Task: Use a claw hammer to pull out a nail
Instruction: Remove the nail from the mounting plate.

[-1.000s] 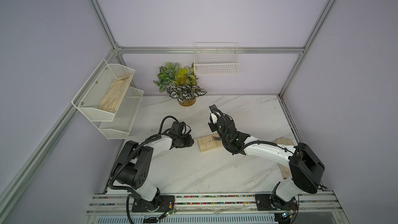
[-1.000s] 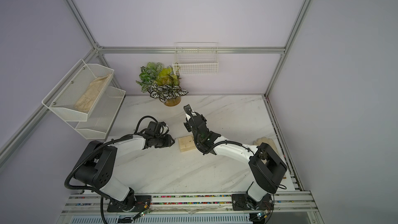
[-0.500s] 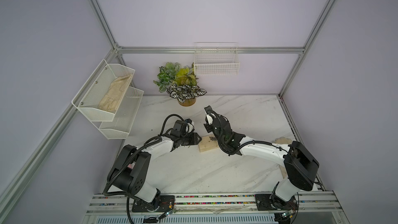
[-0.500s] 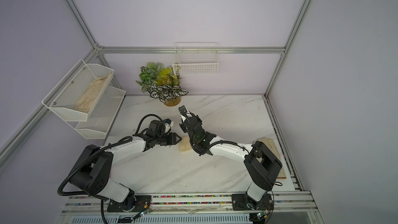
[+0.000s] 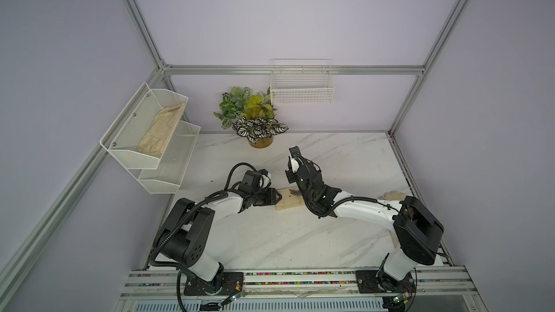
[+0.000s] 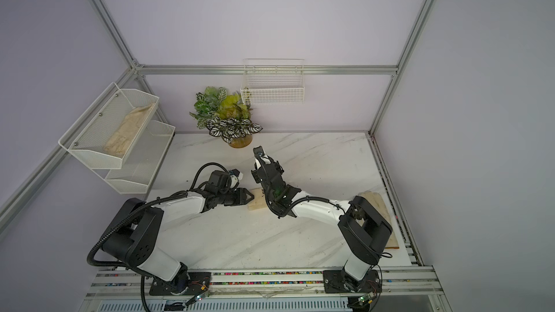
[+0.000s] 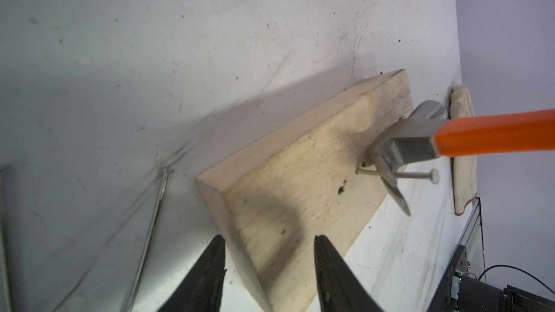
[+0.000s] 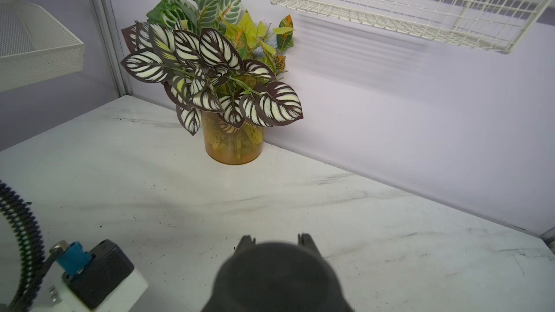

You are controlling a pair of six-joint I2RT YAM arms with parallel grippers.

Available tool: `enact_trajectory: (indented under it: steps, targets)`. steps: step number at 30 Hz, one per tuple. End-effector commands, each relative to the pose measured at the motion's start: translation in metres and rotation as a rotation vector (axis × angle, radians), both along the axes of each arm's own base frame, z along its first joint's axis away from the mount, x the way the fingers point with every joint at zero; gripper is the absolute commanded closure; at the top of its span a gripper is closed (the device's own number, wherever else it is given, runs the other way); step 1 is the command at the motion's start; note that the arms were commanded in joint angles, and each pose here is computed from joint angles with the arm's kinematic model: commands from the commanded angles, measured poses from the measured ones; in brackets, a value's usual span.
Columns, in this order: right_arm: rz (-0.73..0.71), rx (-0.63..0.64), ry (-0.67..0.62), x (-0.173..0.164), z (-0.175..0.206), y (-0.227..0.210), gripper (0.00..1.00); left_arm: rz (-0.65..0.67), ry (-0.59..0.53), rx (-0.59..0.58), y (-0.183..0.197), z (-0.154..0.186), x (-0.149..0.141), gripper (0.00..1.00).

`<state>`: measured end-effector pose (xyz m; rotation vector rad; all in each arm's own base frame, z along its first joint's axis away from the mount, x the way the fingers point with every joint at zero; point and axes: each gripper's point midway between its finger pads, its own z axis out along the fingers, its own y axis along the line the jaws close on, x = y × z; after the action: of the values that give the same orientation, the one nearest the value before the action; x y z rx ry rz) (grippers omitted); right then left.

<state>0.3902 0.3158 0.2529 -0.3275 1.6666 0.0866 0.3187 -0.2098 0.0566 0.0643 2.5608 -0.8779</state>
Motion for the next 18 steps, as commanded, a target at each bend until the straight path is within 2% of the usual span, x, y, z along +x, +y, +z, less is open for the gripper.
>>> enact_trajectory:
  steps: [1,12,18]
  targets:
    - [-0.006,0.125,-0.033,-0.002,0.017,0.000,1.00,0.014,-0.062,-0.015,0.001,0.017,-0.005,0.46]
    - [-0.013,0.189,-0.018,-0.003,0.017,-0.011,1.00,0.002,-0.004,-0.012,-0.009,-0.009,-0.011,0.50]
    - [-0.018,0.284,-0.005,-0.001,0.020,-0.027,1.00,0.000,0.018,-0.002,-0.009,-0.020,-0.011,0.52]
